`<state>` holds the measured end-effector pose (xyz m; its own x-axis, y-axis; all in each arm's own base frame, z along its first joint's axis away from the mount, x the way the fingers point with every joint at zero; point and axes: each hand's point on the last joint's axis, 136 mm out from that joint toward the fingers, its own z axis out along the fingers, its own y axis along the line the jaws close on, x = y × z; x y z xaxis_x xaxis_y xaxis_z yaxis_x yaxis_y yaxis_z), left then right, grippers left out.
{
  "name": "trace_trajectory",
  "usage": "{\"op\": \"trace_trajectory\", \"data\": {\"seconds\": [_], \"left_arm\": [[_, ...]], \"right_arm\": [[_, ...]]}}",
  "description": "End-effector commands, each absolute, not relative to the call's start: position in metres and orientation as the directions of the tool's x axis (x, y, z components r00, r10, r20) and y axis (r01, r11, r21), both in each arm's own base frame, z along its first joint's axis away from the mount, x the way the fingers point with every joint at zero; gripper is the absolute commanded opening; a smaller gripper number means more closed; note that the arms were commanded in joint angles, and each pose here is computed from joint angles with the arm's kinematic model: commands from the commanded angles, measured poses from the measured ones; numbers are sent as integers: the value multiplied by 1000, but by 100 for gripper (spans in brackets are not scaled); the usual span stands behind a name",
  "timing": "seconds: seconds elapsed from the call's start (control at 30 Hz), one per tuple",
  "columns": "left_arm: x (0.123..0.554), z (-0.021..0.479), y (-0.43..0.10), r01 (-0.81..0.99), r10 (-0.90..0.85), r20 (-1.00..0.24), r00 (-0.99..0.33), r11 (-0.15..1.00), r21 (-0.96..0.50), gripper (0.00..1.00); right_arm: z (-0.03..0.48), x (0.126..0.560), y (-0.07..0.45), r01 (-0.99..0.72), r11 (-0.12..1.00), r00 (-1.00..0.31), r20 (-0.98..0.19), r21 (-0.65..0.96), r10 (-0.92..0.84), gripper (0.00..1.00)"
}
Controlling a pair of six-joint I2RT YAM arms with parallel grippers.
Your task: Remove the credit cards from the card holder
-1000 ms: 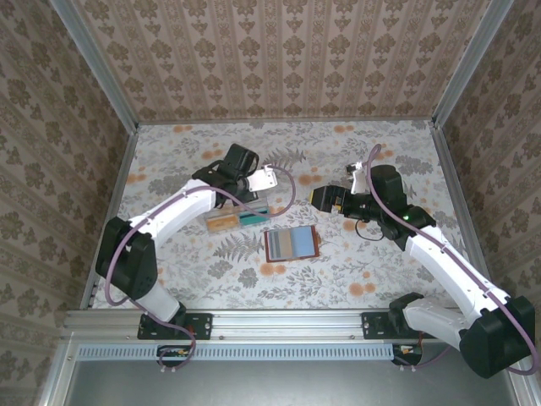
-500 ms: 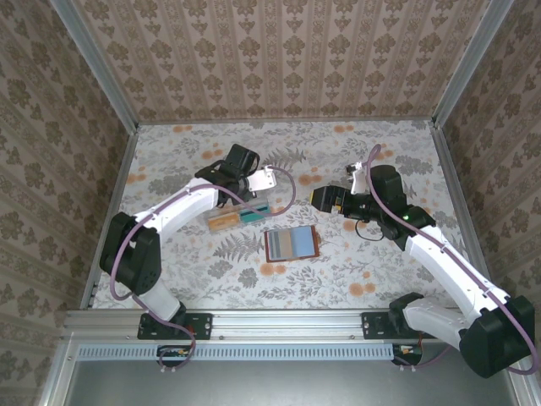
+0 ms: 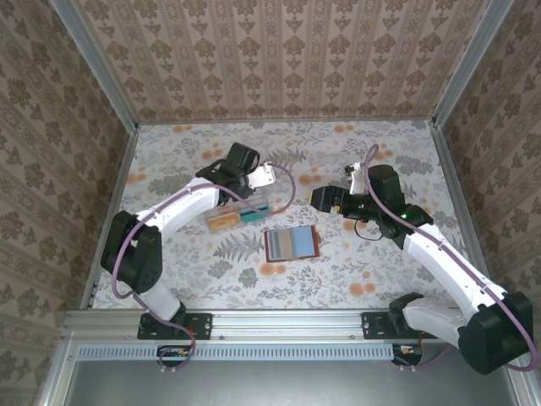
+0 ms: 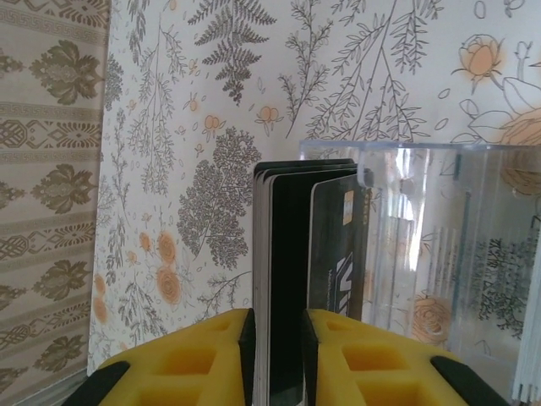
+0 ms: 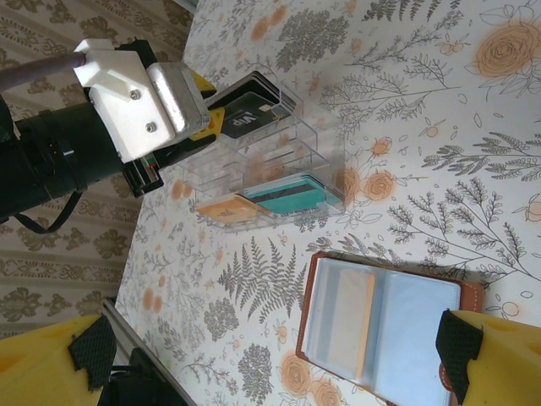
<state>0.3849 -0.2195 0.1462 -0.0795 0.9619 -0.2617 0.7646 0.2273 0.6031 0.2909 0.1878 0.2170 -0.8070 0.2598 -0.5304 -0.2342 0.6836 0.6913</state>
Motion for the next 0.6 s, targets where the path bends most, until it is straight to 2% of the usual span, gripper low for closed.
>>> {"op": "trace_trajectory", "data": {"seconds": [0.0, 0.3, 0.57], "left_arm": [[393, 141, -212, 756, 965, -240, -107, 236, 611, 27], [401, 147, -208, 745, 953, -265, -146, 282, 604, 29], [401, 157, -208, 738, 935, -310, -175, 333, 587, 36]], "right_arm": [[215, 292, 188, -240, 681, -809, -530, 692, 253, 100], [214, 292, 190, -239, 677, -813, -525, 696, 252, 100], [212, 292, 190, -235, 676, -821, -515, 699, 247, 100]]}}
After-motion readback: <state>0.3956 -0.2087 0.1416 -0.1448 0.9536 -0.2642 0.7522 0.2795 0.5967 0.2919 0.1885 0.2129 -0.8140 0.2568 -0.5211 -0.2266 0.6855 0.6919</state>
